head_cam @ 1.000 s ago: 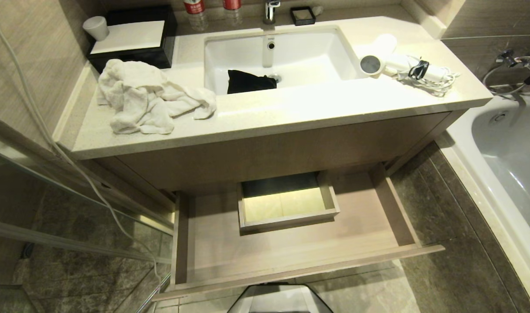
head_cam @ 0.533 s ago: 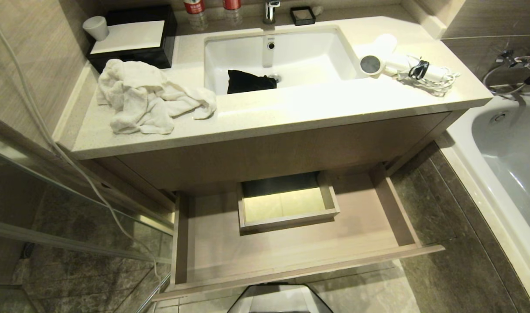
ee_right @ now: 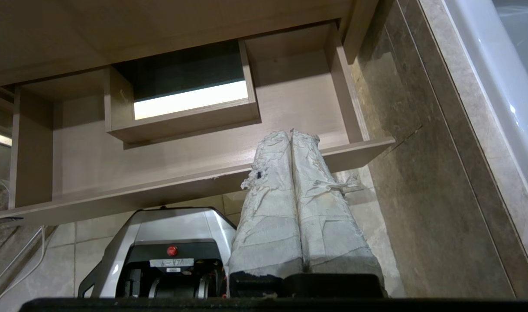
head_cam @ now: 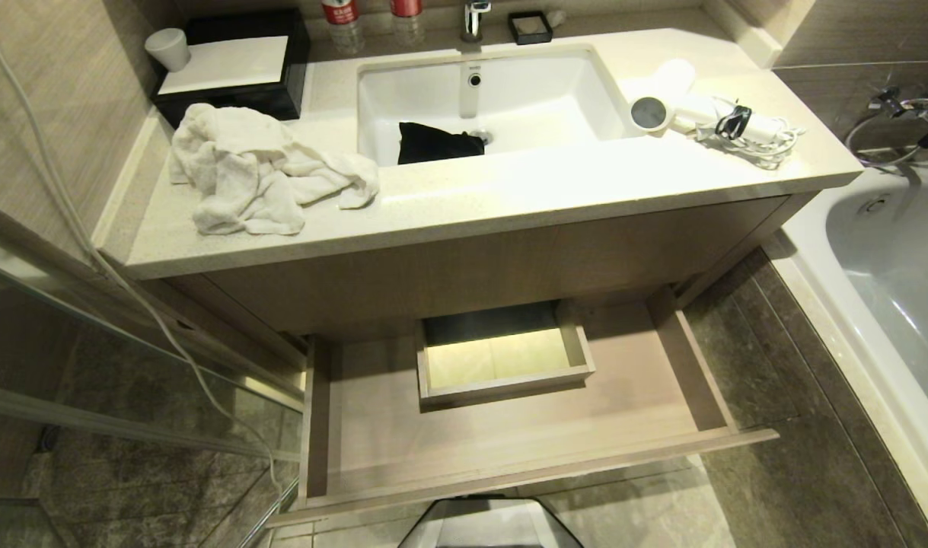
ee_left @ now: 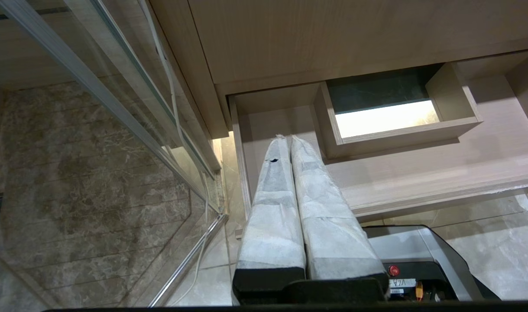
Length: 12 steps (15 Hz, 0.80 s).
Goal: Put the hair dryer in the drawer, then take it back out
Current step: Pick up the hairdryer
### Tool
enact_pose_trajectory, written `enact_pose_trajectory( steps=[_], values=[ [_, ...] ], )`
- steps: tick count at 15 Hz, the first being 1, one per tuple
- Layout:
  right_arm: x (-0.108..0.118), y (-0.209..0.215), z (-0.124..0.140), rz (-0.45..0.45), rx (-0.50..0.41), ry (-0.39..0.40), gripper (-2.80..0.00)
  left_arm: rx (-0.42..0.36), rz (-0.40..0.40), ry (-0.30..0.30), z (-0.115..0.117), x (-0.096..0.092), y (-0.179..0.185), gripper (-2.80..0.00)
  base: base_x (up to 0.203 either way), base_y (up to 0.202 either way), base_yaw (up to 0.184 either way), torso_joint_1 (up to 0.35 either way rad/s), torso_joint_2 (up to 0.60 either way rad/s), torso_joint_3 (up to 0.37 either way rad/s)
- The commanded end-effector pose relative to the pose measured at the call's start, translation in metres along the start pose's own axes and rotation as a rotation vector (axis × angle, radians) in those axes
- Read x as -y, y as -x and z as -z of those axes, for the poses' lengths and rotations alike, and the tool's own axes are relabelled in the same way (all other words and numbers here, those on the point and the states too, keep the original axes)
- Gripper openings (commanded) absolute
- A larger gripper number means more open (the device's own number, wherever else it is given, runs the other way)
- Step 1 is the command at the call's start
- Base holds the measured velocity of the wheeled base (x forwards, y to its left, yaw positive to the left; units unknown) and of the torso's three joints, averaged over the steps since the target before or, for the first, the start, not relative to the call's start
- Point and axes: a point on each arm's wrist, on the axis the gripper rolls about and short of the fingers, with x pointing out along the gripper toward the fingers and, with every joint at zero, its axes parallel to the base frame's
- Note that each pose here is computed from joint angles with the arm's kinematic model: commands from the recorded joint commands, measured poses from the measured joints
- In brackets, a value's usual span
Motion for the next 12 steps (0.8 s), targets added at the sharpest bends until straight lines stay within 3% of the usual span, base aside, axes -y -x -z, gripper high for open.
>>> enact_pose_trajectory(
  steps=[1,12],
  values=[
    [0.0000,0.0001,0.0003,0.000,0.001,-0.001,-2.80,0.000,0.000,0.000,0.0004,0.0000,0.0000,-2.80,0.000,0.000,0.000,0.000,0.00,0.000],
    [-0.0001,0.0001,0.0006,-0.004,-0.003,0.040,-2.80,-0.001,0.000,0.000,0.0004,0.0000,-0.0001,-2.80,0.000,0.000,0.000,0.000,0.00,0.000]
  ],
)
